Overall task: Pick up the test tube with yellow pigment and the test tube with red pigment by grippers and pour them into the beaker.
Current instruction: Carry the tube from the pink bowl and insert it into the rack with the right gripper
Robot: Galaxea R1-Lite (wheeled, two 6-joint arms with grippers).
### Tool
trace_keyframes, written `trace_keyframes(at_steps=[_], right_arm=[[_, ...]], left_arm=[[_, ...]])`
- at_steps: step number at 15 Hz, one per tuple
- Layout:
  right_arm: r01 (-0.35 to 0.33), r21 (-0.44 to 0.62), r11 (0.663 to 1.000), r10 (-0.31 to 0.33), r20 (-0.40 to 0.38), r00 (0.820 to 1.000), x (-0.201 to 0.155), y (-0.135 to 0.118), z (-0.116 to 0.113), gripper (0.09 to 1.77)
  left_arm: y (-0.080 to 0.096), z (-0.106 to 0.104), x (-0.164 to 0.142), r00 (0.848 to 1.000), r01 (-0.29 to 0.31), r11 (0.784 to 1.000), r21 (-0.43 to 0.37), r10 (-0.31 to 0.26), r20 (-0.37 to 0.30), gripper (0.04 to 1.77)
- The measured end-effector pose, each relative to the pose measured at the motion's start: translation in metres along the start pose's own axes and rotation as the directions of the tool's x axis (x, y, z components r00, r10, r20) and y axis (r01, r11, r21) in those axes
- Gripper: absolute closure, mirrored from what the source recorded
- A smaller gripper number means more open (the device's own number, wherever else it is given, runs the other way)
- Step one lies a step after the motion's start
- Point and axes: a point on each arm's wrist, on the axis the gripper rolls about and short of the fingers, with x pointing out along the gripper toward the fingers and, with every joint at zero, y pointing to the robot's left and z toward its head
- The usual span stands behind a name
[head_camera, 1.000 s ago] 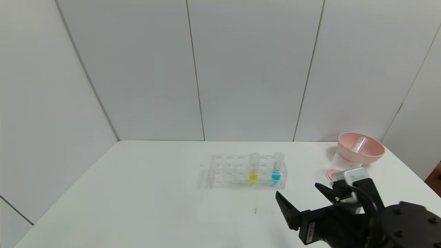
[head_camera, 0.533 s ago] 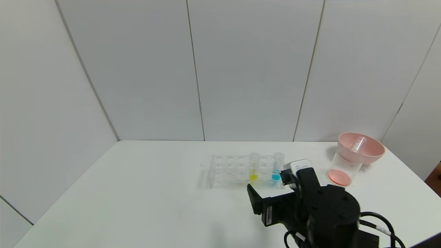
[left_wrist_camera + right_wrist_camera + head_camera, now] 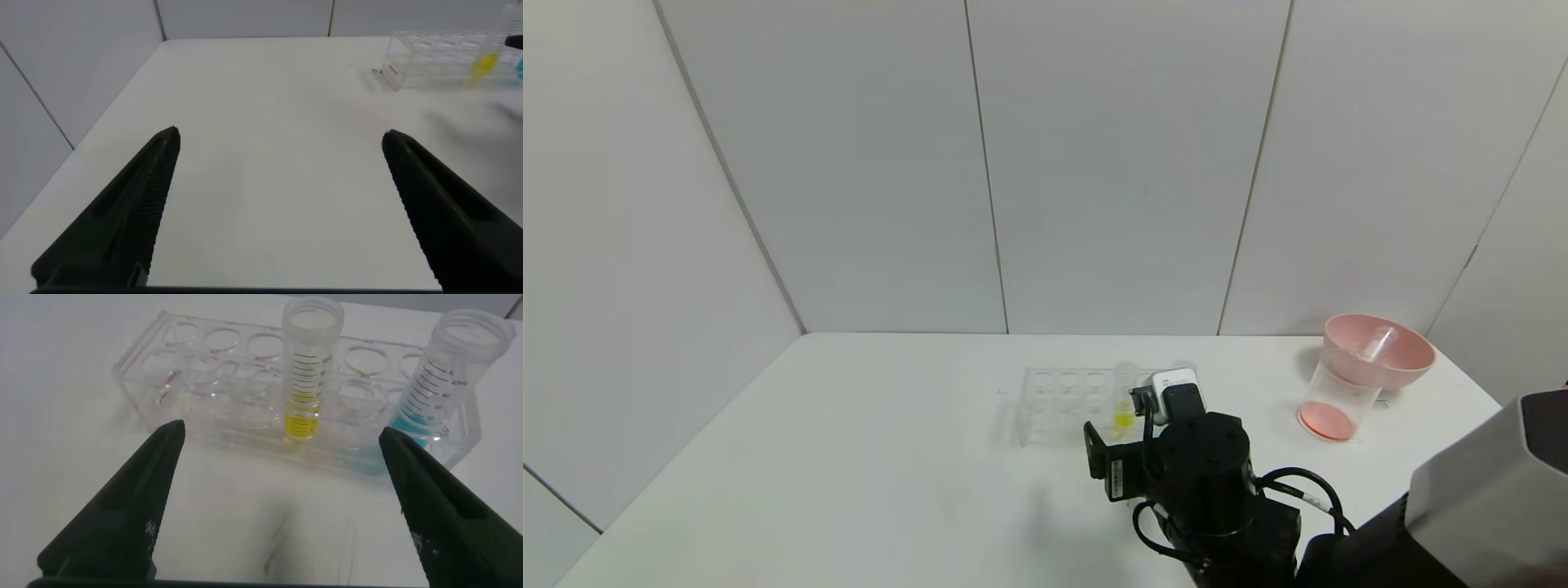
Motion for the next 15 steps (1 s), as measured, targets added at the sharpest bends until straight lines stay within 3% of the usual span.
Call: trace_keyframes(at_steps=[6, 15], right_arm=[[0.064, 0.028, 0.998, -0.064, -0.001, 0.998, 0.037, -0.005, 0.007, 0.16], [0.055, 0.053, 0.997, -0.054, -0.026, 0.998, 0.068, -0.005, -0.005, 0.16]], left_arm=[[0.0, 0.0, 0.0, 1.0, 0.0, 1.0, 0.0, 0.0, 0.0, 0.05], [0.0, 0.0, 0.0, 1.0, 0.0, 1.0, 0.0, 0.0, 0.0, 0.05]])
